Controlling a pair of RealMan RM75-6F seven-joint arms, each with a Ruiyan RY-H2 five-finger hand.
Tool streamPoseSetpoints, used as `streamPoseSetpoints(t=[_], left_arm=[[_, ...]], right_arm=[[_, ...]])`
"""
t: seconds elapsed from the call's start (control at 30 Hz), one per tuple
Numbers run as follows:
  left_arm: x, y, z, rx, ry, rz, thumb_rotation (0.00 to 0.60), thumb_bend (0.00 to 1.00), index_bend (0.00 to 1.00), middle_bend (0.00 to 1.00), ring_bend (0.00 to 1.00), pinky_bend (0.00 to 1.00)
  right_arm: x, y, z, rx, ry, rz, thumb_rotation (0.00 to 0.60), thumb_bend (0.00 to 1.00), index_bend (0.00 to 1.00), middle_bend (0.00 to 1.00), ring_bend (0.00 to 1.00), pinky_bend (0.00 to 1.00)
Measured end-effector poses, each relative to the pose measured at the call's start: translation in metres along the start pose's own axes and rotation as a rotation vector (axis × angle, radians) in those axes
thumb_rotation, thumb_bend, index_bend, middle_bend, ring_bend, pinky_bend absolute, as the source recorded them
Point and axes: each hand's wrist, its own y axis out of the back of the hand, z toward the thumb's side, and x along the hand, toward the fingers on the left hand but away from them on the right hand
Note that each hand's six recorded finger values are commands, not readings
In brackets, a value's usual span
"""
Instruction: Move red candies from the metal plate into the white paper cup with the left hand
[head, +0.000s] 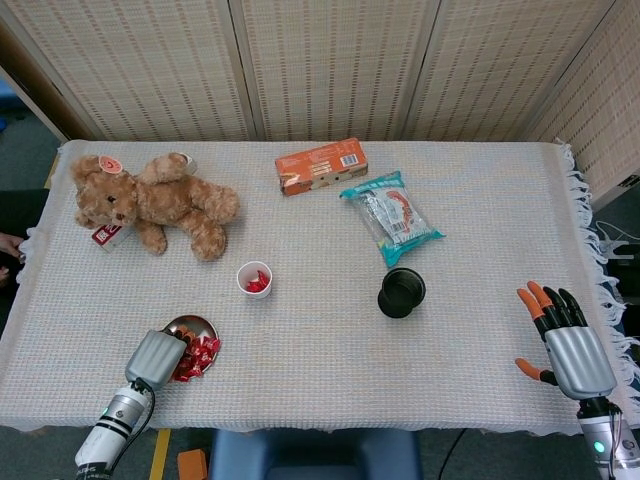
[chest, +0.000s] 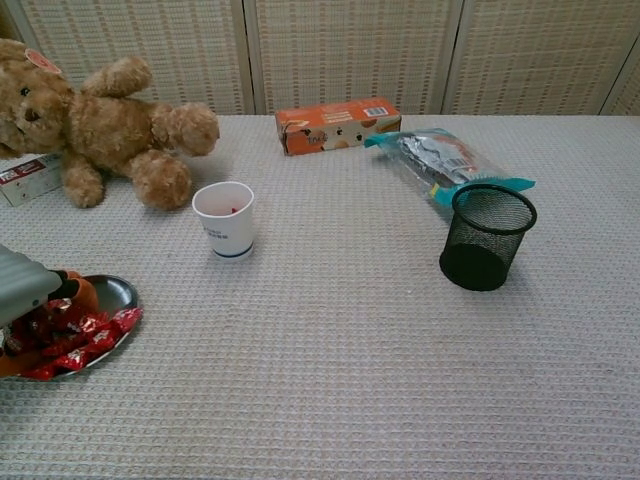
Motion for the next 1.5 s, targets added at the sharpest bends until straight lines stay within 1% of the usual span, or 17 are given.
streamPoseSetpoints(t=[0.07,0.17,0.37,0.47,0.57,0.83,1.13,1.23,1.43,1.5], left_arm=[[0.000,-0.001,0.000,0.000,0.001,0.000,0.600,0.33,0.37,0.35,0.53,0.94],[0.000,0.000,-0.001,-0.001,0.003,0.006,0.600,0.34,0.40,0.39,0.56,0.96],[0.000,0.002,0.000,-0.009,-0.002,0.024,0.600,0.35,0.50,0.48,0.58,0.97],[-0.001,0.003,0.000,-0.016,-0.005,0.030,0.600,0.37,0.54,0.53,0.59,0.98],[0.000,0.004,0.000,-0.022,-0.009,0.036,0.600,0.41,0.58,0.56,0.60,0.98],[0.002,0.003,0.000,-0.016,-0.003,0.033,0.600,0.57,0.63,0.61,0.60,0.99],[0.004,0.008,0.000,-0.020,-0.011,0.062,0.600,0.72,0.70,0.68,0.64,1.00],[0.005,0.010,0.001,-0.025,-0.016,0.080,0.600,0.75,0.72,0.70,0.65,1.00],[0.007,0.014,0.000,-0.031,-0.015,0.101,0.600,0.75,0.73,0.71,0.66,1.00],[0.009,0.020,-0.001,-0.041,-0.015,0.121,0.600,0.75,0.74,0.72,0.66,1.00]], right_arm=[[0.000,0.000,0.000,0.000,0.000,-0.001,0.600,0.04,0.00,0.00,0.00,0.00],[0.000,0.000,0.000,0.001,-0.001,-0.001,0.600,0.04,0.00,0.00,0.00,0.00],[0.000,0.000,0.000,0.002,-0.001,0.002,0.600,0.04,0.00,0.00,0.00,0.00],[0.000,0.000,0.000,0.002,-0.002,0.001,0.600,0.04,0.00,0.00,0.00,0.00],[0.000,0.000,0.000,0.002,-0.002,0.001,0.600,0.04,0.00,0.00,0.00,0.00],[0.000,0.000,-0.001,0.002,-0.004,0.001,0.600,0.04,0.00,0.00,0.00,0.00],[-0.002,-0.001,-0.001,0.004,-0.008,0.007,0.600,0.04,0.00,0.00,0.00,0.00],[-0.002,-0.002,-0.001,0.005,-0.010,0.007,0.600,0.04,0.00,0.00,0.00,0.00],[-0.003,-0.002,-0.001,0.005,-0.010,0.007,0.600,0.04,0.00,0.00,0.00,0.00],[-0.003,-0.001,-0.002,0.004,-0.013,0.006,0.600,0.04,0.00,0.00,0.00,0.00]])
